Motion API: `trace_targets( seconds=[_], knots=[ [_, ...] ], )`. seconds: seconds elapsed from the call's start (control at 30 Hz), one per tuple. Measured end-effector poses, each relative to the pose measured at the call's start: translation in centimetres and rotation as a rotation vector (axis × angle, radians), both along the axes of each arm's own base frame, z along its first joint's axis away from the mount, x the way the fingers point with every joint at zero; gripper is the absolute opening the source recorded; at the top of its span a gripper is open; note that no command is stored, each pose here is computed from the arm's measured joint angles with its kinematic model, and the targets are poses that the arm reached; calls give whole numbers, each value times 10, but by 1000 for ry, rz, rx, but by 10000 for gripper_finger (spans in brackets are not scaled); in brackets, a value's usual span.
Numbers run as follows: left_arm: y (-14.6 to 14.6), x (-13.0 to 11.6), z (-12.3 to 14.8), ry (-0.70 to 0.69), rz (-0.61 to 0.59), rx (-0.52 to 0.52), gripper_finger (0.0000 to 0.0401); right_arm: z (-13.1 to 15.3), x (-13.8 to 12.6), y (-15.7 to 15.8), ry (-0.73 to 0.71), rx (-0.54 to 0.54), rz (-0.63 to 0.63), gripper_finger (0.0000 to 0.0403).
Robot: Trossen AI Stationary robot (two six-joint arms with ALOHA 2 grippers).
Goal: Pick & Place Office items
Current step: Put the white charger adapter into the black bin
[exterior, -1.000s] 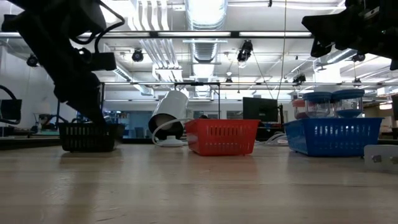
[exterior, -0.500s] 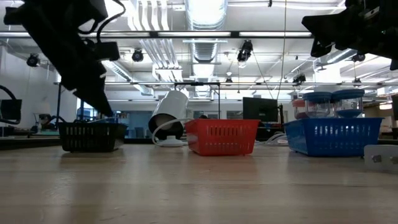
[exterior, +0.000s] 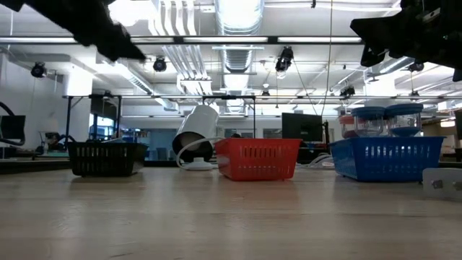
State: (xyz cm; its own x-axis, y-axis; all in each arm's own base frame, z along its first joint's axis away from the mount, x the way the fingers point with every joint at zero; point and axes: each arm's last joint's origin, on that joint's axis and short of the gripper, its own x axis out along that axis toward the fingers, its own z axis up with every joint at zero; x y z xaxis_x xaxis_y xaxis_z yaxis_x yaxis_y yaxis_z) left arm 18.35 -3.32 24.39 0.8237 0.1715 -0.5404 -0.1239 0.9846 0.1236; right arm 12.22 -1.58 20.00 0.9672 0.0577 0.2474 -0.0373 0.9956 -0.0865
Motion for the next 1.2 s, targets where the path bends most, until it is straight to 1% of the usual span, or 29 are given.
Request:
trace_targets(
  seconds=[0.07, 0.13, 0.23, 0.3, 0.37, 0.43, 0.57, 0.67, 0.73, 0.8, 0.93, 1.03, 1.1, 1.17, 1.2],
  knots=[
    [1, -7, 7, -78, -110, -41, 119, 0, 0, 0, 0, 2, 0, 11],
    [3, -14, 11, -154, -187, -57, 82, 0, 0, 0, 0, 2, 0, 11],
    [8, -27, 10, -233, -211, -27, 28, 0, 0, 0, 0, 2, 0, 11],
    [14, -36, 6, -284, -190, -17, 8, 0, 0, 0, 0, 2, 0, 11],
    [18, -45, -1, -338, -160, -33, 7, 0, 0, 0, -1, 2, 0, 11],
    [21, -52, -11, -364, -135, -60, 6, 0, 0, 0, -1, 2, 0, 11],
    [23, -62, -38, -401, -122, -71, 2, 1, 0, 0, -14, -3, -4, 11],
    [24, -68, -50, -441, -117, -72, 2, 3, -1, 0, -33, -37, -12, 11],
    [24, -72, -56, -458, -113, -71, 1, 3, -1, 0, -37, -65, -20, 11],
    [25, -75, -58, -484, -112, -70, 1, 3, -1, 0, -37, -68, -21, 11],
    [26, -81, -64, -521, -118, -25, 1, 3, -1, 0, -37, -22, -2, 11],
    [28, -83, -74, -532, -55, 24, 1, 10, 0, 1, -26, 22, 37, 11],
    [31, -85, -76, -549, 30, 73, 2, 19, 3, 2, -7, 39, 70, 11],
    [34, -87, -73, -583, 112, 94, 2, 31, 7, 4, 36, 48, 97, 11],
    [34, -88, -72, -591, 124, 99, 2, 36, 9, 6, 77, 54, 114, 11]
  ],
)
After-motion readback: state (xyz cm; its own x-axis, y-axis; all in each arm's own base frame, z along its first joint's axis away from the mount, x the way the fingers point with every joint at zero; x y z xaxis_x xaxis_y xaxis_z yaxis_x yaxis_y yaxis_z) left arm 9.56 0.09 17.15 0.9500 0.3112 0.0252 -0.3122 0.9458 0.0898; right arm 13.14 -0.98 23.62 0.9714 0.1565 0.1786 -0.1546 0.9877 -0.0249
